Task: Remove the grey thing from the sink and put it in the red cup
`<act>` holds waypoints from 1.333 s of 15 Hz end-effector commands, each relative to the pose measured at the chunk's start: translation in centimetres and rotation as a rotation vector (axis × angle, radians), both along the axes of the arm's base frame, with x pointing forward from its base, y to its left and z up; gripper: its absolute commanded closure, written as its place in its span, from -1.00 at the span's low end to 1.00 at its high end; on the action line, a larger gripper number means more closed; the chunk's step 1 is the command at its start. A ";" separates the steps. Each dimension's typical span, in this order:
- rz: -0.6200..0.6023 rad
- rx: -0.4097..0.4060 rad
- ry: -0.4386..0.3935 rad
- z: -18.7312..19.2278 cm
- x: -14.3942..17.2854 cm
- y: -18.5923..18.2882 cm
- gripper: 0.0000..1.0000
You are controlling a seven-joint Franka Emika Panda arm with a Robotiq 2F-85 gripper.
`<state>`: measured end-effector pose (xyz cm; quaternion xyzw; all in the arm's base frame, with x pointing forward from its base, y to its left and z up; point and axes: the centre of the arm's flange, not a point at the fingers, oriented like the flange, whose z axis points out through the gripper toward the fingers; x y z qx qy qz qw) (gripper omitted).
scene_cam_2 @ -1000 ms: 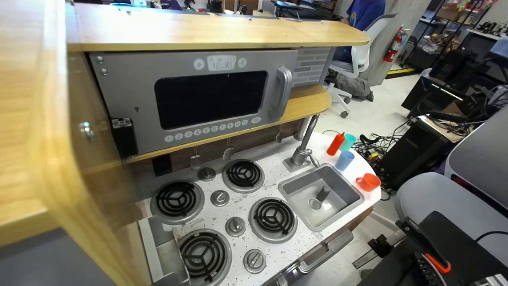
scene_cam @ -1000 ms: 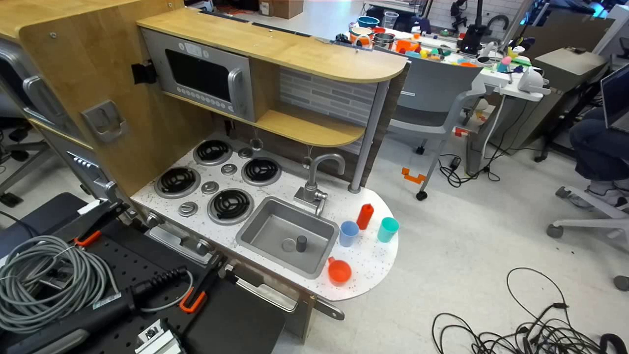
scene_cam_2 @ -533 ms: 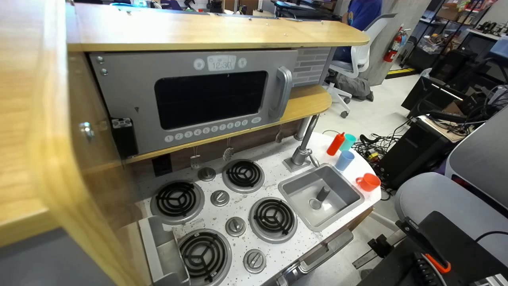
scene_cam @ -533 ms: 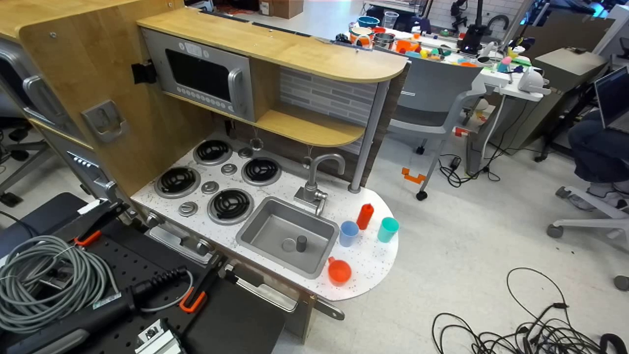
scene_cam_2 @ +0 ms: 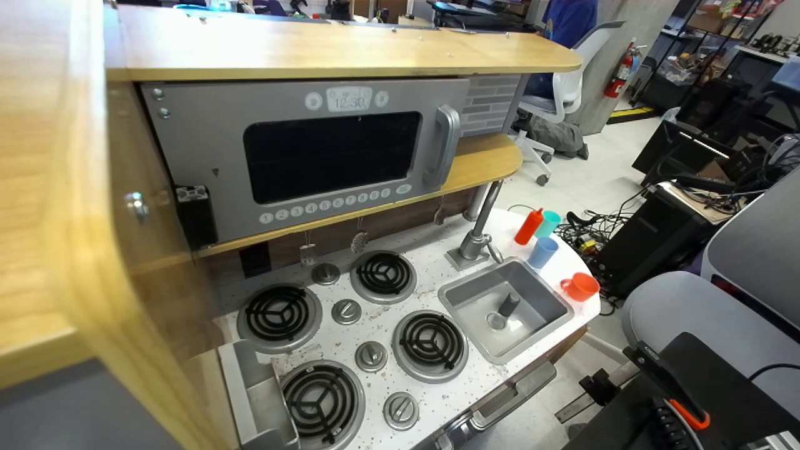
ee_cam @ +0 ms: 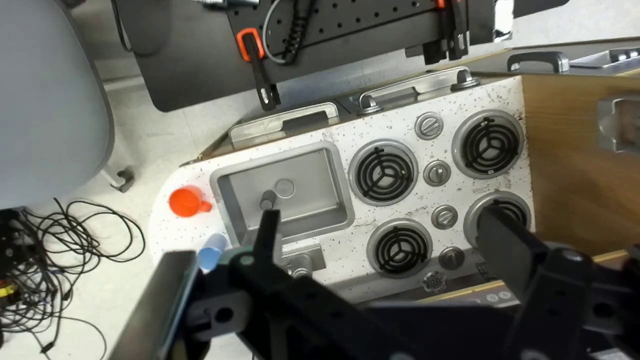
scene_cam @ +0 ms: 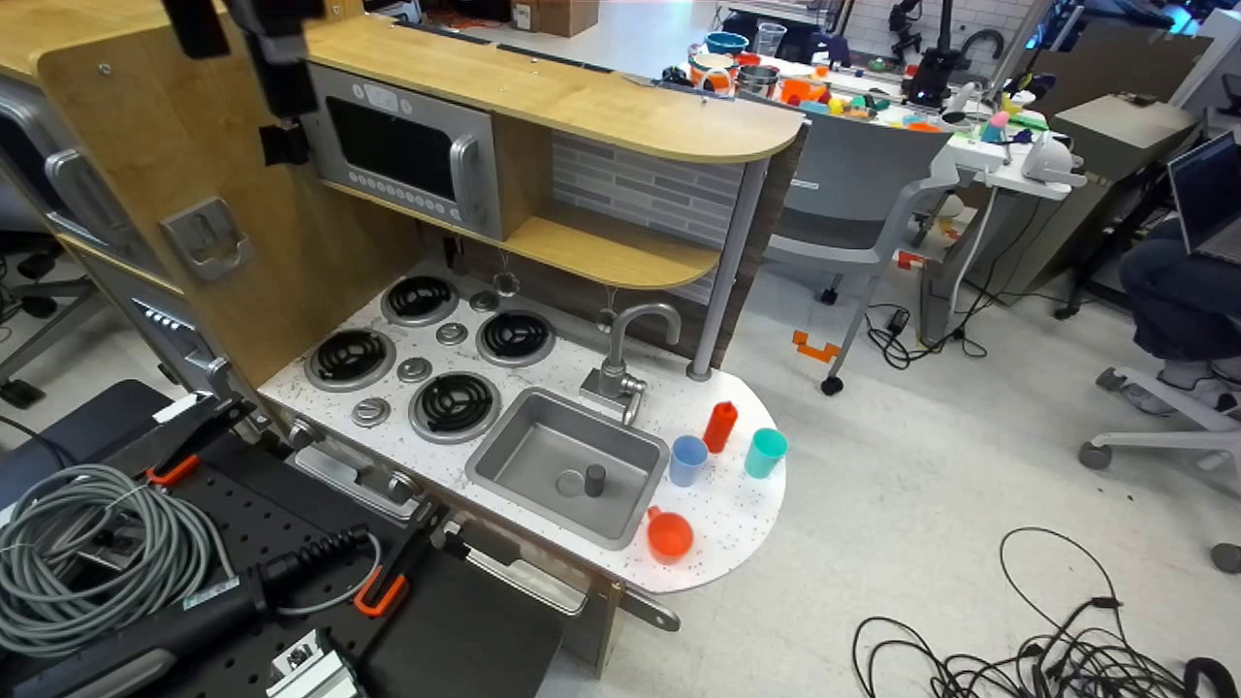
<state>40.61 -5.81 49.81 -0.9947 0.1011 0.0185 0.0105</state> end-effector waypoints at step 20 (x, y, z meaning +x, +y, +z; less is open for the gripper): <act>0.170 -0.027 0.024 -27.0 8.2 -14.1 -1.00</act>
